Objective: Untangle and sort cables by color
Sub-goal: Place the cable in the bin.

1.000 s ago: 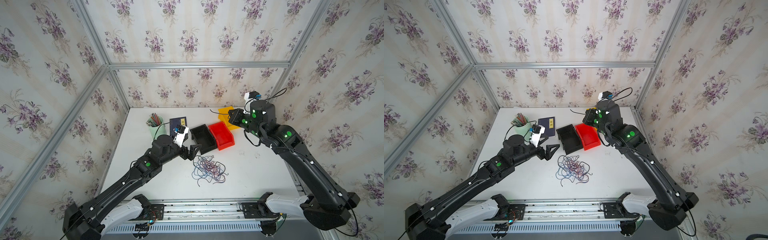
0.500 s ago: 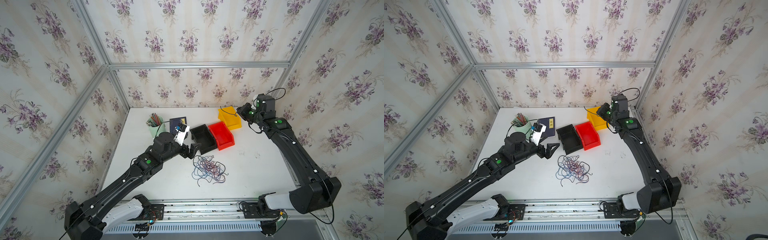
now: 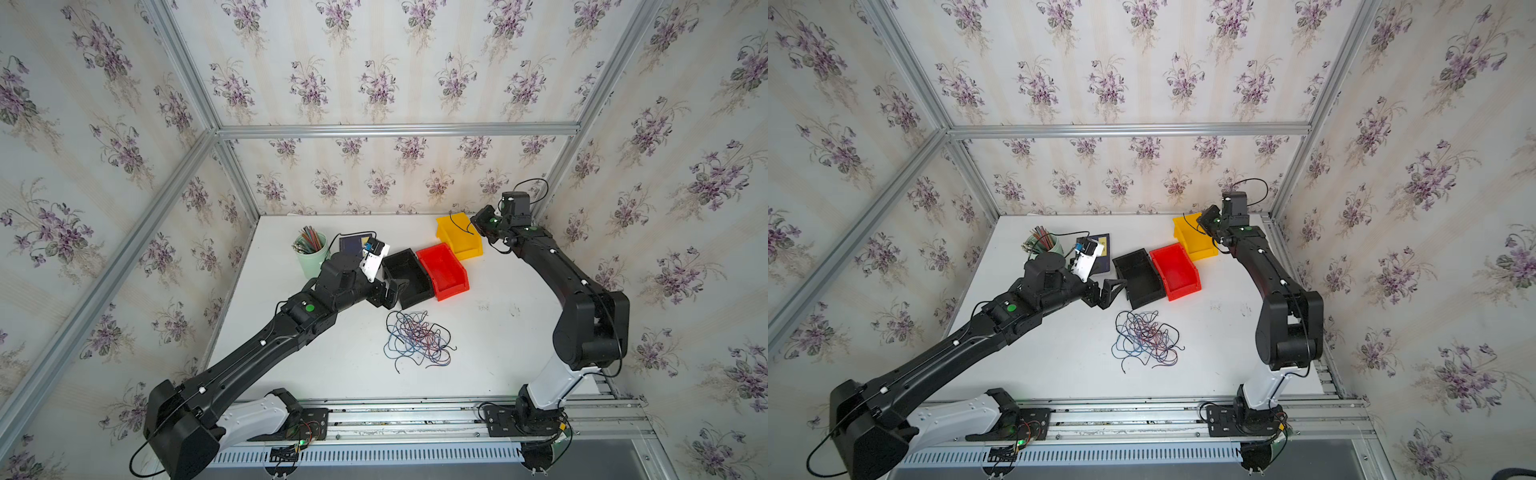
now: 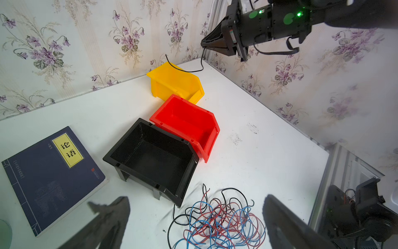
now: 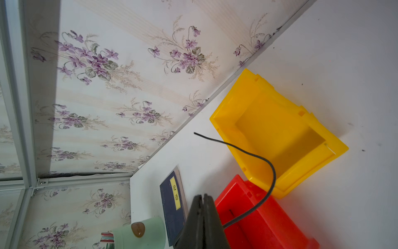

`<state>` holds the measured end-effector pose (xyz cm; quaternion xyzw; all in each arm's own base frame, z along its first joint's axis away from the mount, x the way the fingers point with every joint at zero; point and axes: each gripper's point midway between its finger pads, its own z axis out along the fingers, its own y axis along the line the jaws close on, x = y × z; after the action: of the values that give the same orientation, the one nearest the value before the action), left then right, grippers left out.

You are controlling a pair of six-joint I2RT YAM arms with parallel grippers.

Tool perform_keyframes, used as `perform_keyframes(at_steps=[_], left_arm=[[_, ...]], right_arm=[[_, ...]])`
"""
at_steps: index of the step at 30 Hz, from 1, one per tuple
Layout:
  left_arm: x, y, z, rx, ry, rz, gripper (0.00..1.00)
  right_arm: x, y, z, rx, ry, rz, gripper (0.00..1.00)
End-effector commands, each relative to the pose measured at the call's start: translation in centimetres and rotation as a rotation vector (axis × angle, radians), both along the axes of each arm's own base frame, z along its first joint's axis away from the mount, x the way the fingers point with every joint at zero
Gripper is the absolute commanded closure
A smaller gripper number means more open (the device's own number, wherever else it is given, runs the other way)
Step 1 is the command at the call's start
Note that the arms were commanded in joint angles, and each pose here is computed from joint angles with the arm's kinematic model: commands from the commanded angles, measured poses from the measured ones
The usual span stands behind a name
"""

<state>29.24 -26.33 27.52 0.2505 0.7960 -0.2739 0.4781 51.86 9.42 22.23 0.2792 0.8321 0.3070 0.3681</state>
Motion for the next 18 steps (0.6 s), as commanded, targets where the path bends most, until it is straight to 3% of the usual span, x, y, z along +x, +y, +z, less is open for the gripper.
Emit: perform_keyframes(at_steps=[1, 11, 18], left_arm=[[0.4, -0.2, -0.1, 0.026, -0.011, -0.017, 0.01], [2.3, -0.7, -1.0, 0.045, 0.024, 0.001, 0.01], [3.1, -0.7, -1.2, 0.056, 0.033, 0.019, 0.01]], right_arm=[[2.1, -0.4, -0.4, 0.001, -0.034, 0.005, 1.00], [6.4, -0.9, -7.2, 0.013, 0.063, 0.008, 1.00], [7.6, -0.5, -10.0, 0.020, 0.106, 0.020, 1.00]])
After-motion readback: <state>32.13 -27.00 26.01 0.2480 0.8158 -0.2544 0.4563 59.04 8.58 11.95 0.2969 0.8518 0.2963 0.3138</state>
